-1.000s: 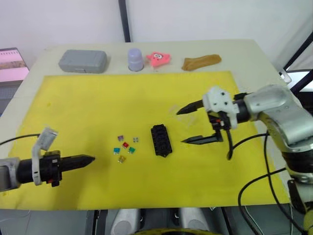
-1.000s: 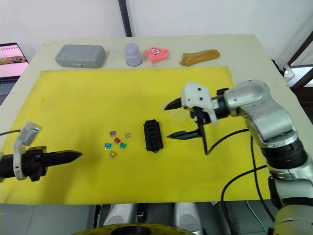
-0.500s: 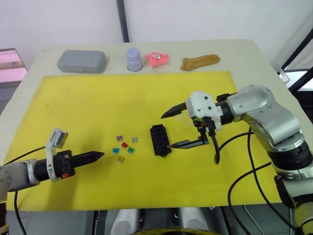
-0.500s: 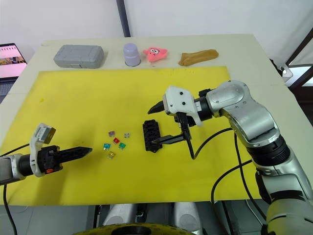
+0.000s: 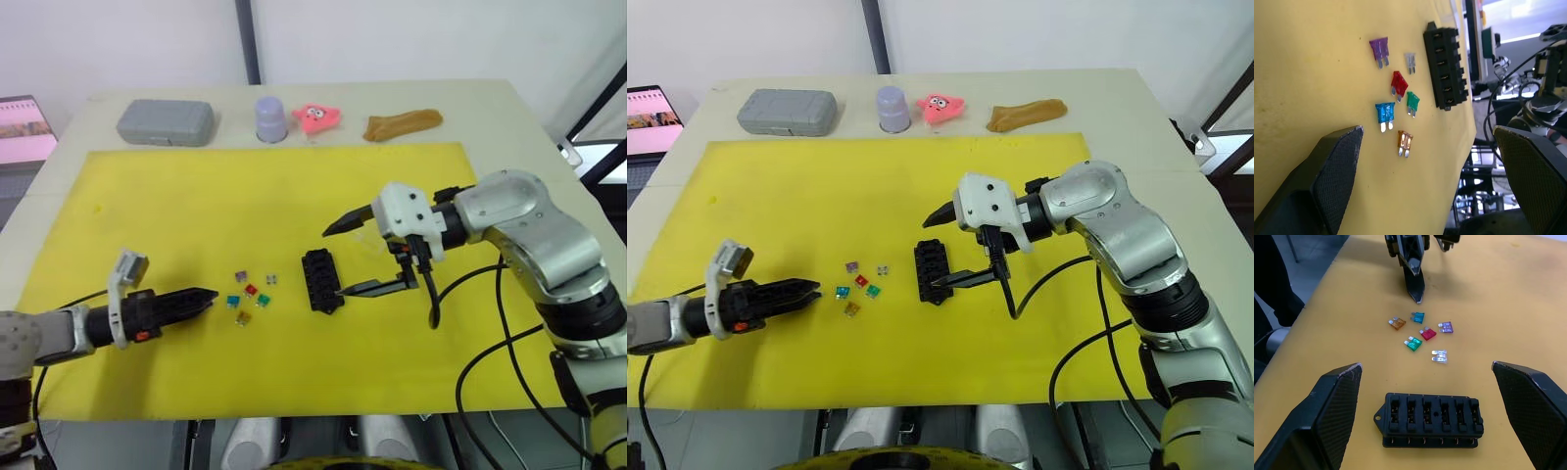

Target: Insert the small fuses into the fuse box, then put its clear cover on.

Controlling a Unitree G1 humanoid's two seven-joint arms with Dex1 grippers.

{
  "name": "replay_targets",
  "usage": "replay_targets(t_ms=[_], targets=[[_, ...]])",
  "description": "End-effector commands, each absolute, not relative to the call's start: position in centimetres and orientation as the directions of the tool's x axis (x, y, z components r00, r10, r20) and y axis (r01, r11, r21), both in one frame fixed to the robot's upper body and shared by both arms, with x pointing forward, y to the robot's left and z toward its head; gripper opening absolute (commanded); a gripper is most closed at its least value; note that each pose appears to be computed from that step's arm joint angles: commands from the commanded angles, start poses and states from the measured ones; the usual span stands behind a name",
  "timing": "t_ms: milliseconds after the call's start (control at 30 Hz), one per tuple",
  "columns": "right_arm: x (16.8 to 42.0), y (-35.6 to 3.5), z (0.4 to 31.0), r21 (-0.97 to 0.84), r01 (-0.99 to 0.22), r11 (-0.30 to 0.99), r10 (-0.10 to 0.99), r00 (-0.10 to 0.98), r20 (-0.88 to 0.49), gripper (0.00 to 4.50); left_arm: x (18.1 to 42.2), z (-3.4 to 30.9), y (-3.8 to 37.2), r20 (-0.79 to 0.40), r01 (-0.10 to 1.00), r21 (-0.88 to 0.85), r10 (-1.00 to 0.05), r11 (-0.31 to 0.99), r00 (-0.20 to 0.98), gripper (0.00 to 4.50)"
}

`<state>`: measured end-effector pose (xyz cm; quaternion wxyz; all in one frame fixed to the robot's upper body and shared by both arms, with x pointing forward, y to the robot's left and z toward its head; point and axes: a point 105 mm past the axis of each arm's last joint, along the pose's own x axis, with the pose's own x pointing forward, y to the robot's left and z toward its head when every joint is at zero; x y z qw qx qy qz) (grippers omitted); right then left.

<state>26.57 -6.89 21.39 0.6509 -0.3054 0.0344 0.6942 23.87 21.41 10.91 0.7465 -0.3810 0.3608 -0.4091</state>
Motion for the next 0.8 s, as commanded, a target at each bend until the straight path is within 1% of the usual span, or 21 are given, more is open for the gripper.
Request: replay_targets(t_ms=[33, 133, 333, 467, 800], targets=[[26.4, -6.8, 22.5, -0.402, -0.902, -0.158, 0.885, 0.051, -0.463, 4.5, 24.4, 10.3, 21.1, -0.252, 0.327, -0.863, -0.888, 0.386, 0.384, 4.47], [26.4, -6.9, 22.6, -0.403, -0.902, -0.152, 0.886, 0.057, -0.461, 4.5, 24.9, 10.1, 21.0, -0.25, 0.329, -0.863, -0.89, 0.383, 0.382, 4.47], [26.4, -6.9, 22.6, -0.407, -0.903, -0.14, 0.886, 0.069, -0.458, 4.5, 24.7, 9.8, 19.5, -0.235, 0.356, -0.871, -0.923, 0.34, 0.305, 4.47], [26.4, -6.9, 22.7, -0.409, -0.903, -0.135, 0.886, 0.075, -0.458, 4.5, 25.2, 9.8, 19.0, -0.224, 0.372, -0.869, -0.93, 0.326, 0.292, 4.47], [26.5, -6.9, 22.8, -0.413, -0.902, -0.128, 0.885, 0.084, -0.459, 4.5, 25.4, 9.1, 18.0, -0.227, 0.386, -0.867, -0.94, 0.315, 0.257, 4.47]])
